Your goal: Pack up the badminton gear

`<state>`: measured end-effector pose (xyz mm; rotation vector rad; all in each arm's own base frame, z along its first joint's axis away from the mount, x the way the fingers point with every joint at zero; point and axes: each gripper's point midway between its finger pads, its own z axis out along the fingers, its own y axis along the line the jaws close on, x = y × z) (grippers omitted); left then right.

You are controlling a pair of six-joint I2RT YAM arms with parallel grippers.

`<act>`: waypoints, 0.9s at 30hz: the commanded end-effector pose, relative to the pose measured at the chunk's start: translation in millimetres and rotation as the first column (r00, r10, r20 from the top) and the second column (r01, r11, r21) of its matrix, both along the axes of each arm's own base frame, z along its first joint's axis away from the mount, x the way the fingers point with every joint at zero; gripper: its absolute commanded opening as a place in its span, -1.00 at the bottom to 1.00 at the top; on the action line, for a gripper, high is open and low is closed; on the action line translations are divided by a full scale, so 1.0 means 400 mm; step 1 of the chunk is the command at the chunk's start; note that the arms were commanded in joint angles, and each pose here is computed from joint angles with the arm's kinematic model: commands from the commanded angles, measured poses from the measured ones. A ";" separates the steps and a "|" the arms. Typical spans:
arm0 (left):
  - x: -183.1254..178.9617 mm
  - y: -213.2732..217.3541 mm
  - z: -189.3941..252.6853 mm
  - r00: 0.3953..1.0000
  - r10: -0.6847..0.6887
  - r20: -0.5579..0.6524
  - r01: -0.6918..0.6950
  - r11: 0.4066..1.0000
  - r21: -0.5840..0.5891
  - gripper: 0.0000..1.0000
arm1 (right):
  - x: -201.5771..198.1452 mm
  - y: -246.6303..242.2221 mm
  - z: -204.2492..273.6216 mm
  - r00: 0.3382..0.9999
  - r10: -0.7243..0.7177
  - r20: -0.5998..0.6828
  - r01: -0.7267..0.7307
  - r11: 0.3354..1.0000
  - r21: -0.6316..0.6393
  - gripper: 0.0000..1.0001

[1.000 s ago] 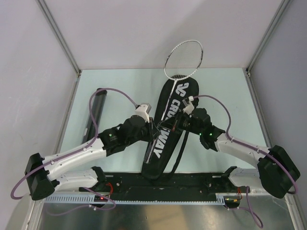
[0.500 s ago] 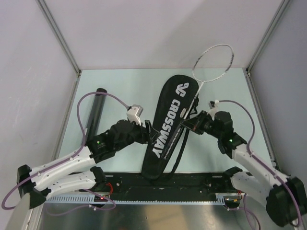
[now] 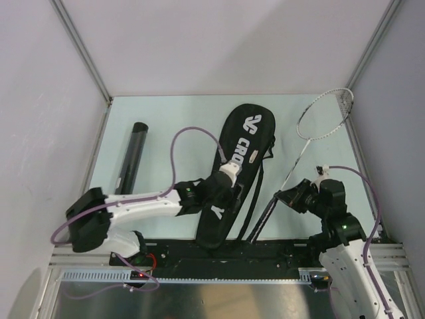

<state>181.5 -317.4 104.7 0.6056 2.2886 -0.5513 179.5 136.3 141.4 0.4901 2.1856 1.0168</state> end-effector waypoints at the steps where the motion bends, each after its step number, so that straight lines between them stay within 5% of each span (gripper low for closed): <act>1: 0.021 -0.086 -0.002 0.995 -0.059 0.079 0.057 0.998 0.024 0.49 | -0.033 -0.027 -0.026 1.000 0.000 -0.021 -0.001 0.998 -0.061 -1.00; 11: 0.055 -0.118 -0.093 0.995 -0.046 0.084 0.034 0.990 0.138 0.33 | -0.066 -0.027 -0.043 1.000 0.013 -0.028 -0.014 0.999 -0.044 -1.00; 15: 0.074 -0.115 -0.110 0.994 -0.027 0.103 0.009 0.985 0.172 -0.03 | -0.074 -0.020 -0.041 0.999 0.031 -0.024 -0.031 0.999 -0.032 -1.00; 20: 0.106 -0.109 -0.117 0.998 0.017 0.065 -0.027 0.987 0.160 -0.87 | -0.090 0.005 -0.021 0.996 0.089 -0.001 -0.089 0.996 0.020 -1.00; 27: 0.179 -0.095 -0.021 0.993 0.120 -0.004 -0.120 0.993 -0.006 -1.00 | -0.151 0.035 0.008 0.986 0.164 0.007 -0.164 0.980 0.113 -1.00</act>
